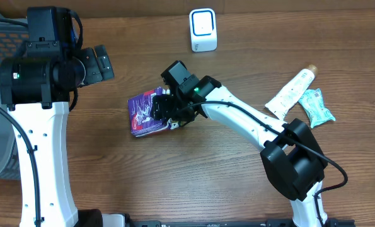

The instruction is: Scan the item barcode

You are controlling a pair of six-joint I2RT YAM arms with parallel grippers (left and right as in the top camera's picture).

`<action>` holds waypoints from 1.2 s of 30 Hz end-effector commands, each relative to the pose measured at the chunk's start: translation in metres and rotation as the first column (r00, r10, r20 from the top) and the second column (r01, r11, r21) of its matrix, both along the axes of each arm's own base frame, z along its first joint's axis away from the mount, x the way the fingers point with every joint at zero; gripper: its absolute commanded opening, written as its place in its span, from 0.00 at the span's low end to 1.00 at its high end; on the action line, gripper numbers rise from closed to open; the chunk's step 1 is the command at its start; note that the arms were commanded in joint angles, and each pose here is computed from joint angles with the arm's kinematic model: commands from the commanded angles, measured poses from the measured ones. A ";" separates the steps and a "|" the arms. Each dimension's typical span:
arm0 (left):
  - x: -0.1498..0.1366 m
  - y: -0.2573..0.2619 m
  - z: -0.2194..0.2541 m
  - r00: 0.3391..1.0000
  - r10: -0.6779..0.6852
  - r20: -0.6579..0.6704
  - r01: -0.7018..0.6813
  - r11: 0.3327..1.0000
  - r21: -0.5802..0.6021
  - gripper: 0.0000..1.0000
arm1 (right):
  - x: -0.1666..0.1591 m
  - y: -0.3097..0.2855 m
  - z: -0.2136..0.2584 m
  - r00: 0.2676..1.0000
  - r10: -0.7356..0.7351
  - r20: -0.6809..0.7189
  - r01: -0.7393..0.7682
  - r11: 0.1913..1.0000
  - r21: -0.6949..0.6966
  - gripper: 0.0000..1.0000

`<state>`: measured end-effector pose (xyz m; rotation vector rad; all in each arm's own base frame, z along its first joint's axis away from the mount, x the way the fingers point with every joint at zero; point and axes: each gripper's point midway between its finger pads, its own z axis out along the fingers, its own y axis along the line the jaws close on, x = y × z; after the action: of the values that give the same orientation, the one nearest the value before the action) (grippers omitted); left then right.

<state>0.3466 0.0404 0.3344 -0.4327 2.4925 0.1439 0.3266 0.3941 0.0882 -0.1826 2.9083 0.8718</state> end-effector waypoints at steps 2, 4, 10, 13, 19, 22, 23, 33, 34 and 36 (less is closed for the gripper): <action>-0.002 0.000 0.013 0.999 0.011 0.043 -0.011 1.000 -0.011 0.99 | -0.008 0.006 -0.022 1.000 0.011 -0.018 -0.012 0.999 -0.035 0.78; -0.003 0.000 0.012 0.999 0.011 0.043 -0.011 1.000 -0.011 0.99 | -0.014 0.007 -0.035 0.999 0.021 -0.045 -0.023 0.998 -0.055 0.77; -0.002 0.000 0.013 0.999 0.011 0.043 -0.011 1.000 -0.011 1.00 | -0.012 0.003 -0.039 0.998 0.013 -0.056 -0.016 0.998 -0.066 0.47; -0.003 0.000 0.012 0.999 0.011 0.043 -0.011 1.000 -0.011 1.00 | -0.008 -0.003 -0.038 0.998 -0.003 -0.064 -0.002 0.997 -0.073 0.16; -0.002 0.000 0.012 0.999 0.011 0.043 -0.011 1.000 -0.011 1.00 | -0.002 -0.030 -0.022 0.998 0.017 -0.055 -0.022 0.995 -0.101 0.04; -0.002 0.000 0.013 0.999 0.011 0.043 -0.011 1.000 -0.011 0.99 | -0.009 -0.046 -0.005 0.986 0.166 -0.001 -0.165 0.978 -0.129 0.04; -0.003 0.000 0.012 0.999 0.011 0.043 -0.011 1.000 -0.011 0.99 | -0.014 -0.052 0.001 0.973 0.229 0.016 -0.225 0.964 -0.143 0.04; -0.003 0.000 0.012 0.999 0.011 0.043 -0.011 1.000 -0.011 0.99 | -0.070 -0.117 0.032 0.636 0.771 0.016 -0.734 0.611 -0.297 0.05; -0.003 0.000 0.012 0.999 0.011 0.043 -0.011 1.000 -0.011 0.99 | -0.066 -0.122 0.027 0.626 0.780 0.010 -0.733 0.592 -0.334 0.06; -0.002 0.000 0.013 0.999 0.011 0.043 -0.011 1.000 -0.011 1.00 | -0.053 -0.132 0.020 0.613 0.790 0.008 -0.714 0.558 -0.422 0.06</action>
<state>0.3466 0.0404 0.3344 -0.4327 2.4925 0.1439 0.2577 0.2740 0.1082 -1.3687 2.8686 0.4338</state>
